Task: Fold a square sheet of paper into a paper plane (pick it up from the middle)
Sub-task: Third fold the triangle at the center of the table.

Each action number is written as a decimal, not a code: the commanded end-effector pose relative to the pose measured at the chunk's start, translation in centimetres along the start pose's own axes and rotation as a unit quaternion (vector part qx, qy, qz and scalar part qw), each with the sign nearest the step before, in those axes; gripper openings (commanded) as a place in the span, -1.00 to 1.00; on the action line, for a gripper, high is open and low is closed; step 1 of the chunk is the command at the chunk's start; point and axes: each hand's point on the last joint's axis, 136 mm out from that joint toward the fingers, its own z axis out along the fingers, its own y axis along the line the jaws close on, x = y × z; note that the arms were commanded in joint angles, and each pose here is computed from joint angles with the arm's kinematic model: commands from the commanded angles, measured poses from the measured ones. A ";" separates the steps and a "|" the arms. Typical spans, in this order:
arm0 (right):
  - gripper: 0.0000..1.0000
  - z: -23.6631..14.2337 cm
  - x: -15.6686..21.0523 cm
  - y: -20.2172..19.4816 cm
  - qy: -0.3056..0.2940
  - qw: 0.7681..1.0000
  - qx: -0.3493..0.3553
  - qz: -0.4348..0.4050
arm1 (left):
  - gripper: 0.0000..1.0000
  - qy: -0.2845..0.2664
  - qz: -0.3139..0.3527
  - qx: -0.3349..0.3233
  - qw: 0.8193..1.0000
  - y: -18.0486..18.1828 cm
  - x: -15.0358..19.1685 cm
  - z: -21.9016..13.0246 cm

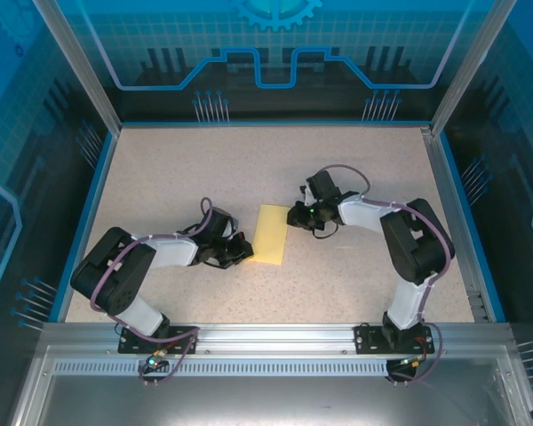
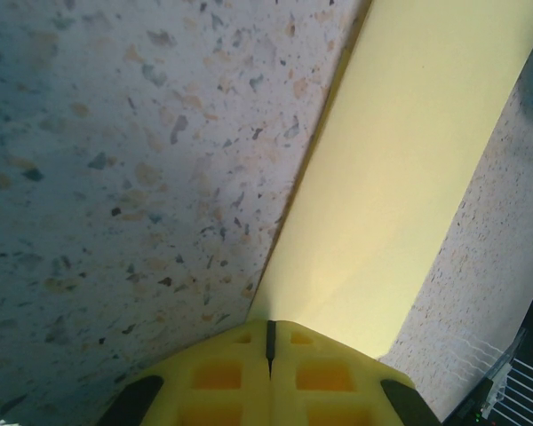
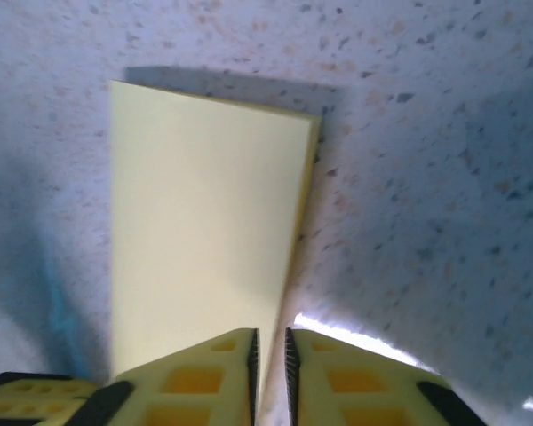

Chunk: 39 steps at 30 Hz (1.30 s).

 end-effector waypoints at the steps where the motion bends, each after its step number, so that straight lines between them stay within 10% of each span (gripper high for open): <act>1: -0.39 -1.1 2.4 0.4 0.022 0.999 -0.014 0.018 | -1.00 0.013 -0.024 -0.069 0.997 3.9 1.5 0.1; 19: -0.18 0.9 8.6 1.4 0.093 0.993 0.033 0.066 | -1.00 0.020 -0.031 -0.066 0.997 3.6 1.5 0.4; 39: -0.38 1.2 11.2 3.7 0.116 0.988 -0.024 0.099 | -1.00 0.020 -0.031 -0.065 0.997 3.5 1.4 0.4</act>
